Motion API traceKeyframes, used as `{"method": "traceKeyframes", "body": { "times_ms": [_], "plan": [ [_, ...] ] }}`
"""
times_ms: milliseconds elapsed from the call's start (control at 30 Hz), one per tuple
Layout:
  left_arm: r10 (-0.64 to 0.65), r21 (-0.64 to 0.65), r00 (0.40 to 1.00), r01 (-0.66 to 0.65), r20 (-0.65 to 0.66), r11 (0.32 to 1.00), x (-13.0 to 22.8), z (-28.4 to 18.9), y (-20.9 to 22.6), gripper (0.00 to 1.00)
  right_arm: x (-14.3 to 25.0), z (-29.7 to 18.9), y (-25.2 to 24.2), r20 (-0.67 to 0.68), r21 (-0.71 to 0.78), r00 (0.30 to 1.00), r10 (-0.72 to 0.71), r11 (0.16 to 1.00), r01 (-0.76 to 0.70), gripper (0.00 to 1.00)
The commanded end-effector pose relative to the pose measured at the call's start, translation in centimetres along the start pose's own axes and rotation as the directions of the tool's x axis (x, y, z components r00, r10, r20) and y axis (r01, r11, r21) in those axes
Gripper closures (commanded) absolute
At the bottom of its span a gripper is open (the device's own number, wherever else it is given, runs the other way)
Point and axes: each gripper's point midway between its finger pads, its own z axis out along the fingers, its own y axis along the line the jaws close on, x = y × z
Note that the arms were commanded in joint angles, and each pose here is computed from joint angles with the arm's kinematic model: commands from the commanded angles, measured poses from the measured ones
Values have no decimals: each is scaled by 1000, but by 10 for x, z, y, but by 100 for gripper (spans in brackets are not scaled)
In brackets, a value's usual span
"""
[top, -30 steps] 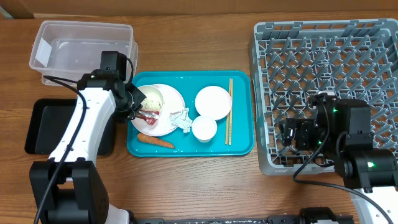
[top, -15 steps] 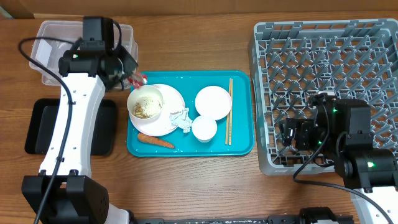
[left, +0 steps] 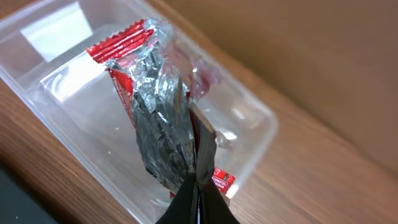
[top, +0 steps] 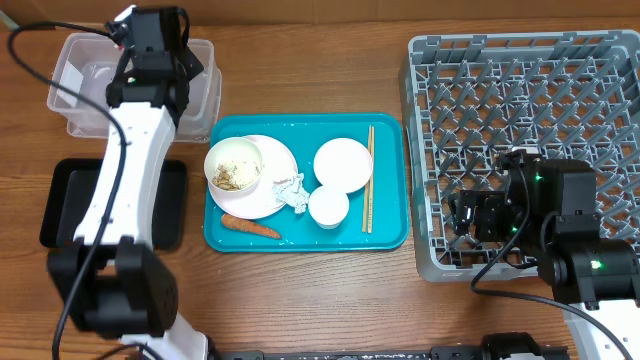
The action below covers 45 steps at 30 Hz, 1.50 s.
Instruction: Sort waste into correct bins and load items into the dishwasher
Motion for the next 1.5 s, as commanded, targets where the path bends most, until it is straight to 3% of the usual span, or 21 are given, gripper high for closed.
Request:
{"method": "traceKeyframes", "body": {
  "times_ms": [0,67,100,133,267,367,467,733,1067,1467],
  "plan": [
    [23,-79,1000,-22,8,997,1,28,15,87,-9,-8,4,33,-13,999,-3,1000,3,0],
    [21,-80,1000,-21,10,997,0,32,17,78,-9,-8,4,32,-13,999,-3,1000,3,0],
    [29,-67,999,-28,16,997,-4,29,16,63,-9,-8,4,32,-13,999,-3,1000,3,0],
    [49,-48,999,-49,16,998,-7,26,12,54,-9,-8,4,33,-13,999,-3,1000,4,0],
    [144,51,989,-144,-10,988,-14,-1,-10,40,-9,-8,4,32,-13,999,-3,1000,4,0],
    [198,175,973,-176,-122,969,9,-35,-31,36,-9,-8,4,32,-13,999,-3,1000,3,0],
    [302,336,916,-206,-264,919,54,-71,-53,36,-9,-8,4,32,-9,999,-3,1000,3,0],
    [467,334,663,-327,-585,884,171,-115,-35,27,-9,-8,2,31,-2,1000,-3,1000,3,0],
    [534,330,471,-449,-703,830,252,-101,-29,27,-7,-8,2,25,-1,1000,-2,1000,2,0],
    [520,317,327,-509,-789,800,307,-75,-20,31,-6,-8,2,22,-1,1000,-1,1000,1,0]
  ]
}}
